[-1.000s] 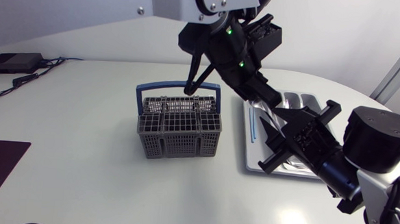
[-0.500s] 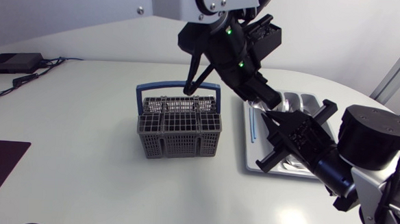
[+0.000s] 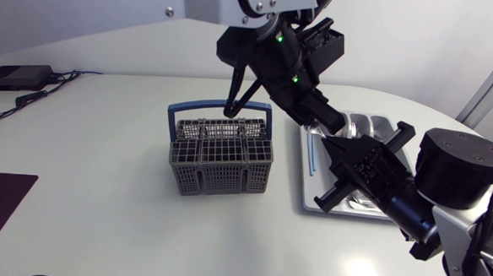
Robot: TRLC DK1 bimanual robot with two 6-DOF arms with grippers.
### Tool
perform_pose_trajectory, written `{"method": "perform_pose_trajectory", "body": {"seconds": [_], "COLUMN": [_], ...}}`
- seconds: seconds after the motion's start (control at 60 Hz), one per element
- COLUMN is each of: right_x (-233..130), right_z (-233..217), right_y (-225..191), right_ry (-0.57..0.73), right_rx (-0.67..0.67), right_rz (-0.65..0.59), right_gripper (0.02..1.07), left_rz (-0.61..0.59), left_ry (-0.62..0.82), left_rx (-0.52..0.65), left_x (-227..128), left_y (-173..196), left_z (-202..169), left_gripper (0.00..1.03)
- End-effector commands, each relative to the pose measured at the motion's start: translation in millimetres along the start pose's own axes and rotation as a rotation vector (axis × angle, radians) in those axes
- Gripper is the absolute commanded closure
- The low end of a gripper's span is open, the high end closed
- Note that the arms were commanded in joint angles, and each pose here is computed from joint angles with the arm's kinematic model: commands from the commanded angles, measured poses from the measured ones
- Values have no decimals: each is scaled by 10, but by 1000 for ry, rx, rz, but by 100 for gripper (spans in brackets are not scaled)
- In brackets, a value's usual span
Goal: Unload the cutlery basket into the drawer organizer.
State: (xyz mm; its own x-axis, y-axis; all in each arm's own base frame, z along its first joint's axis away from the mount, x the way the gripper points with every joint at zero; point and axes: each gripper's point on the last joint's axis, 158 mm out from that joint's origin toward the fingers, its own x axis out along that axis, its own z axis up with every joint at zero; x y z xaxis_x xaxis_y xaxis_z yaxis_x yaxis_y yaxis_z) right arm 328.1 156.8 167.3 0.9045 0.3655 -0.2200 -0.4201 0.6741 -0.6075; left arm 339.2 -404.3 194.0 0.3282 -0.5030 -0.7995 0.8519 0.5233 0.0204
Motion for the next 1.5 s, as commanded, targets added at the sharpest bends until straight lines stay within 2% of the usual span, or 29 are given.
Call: {"method": "perform_pose_trajectory", "body": {"seconds": [0.0,0.033,0.067,0.133,0.15,0.333,0.5,0.767,1.067,1.483], "right_x": [-15,-25,-36,-61,-70,-168,-273,-391,-319,-340], "right_z": [124,110,107,102,89,-70,-354,-888,-1447,-1996], "right_y": [22,49,63,99,122,101,25,-125,-134,-148], "right_ry": [-33,-33,-36,-40,-39,-32,-11,67,168,278], "right_rx": [-15,-16,-16,-18,-19,-8,-12,-28,-87,-118], "right_rz": [17,26,32,48,59,127,197,337,447,584], "right_gripper": [101,101,101,101,101,101,101,101,101,101], "left_rz": [-3,2,8,21,24,77,142,207,390,485], "left_ry": [-27,-44,-56,-87,-96,-219,-285,-317,-451,-419], "left_rx": [-20,-22,-25,-30,-31,-45,-64,-80,-16,-55], "left_x": [-145,-194,-230,-330,-359,-730,-971,-1083,-1443,-1435], "left_y": [9,36,70,139,156,371,650,896,1170,1451], "left_z": [47,91,123,200,219,433,458,250,66,-484], "left_gripper": [63,41,26,5,4,4,4,4,4,4]}}
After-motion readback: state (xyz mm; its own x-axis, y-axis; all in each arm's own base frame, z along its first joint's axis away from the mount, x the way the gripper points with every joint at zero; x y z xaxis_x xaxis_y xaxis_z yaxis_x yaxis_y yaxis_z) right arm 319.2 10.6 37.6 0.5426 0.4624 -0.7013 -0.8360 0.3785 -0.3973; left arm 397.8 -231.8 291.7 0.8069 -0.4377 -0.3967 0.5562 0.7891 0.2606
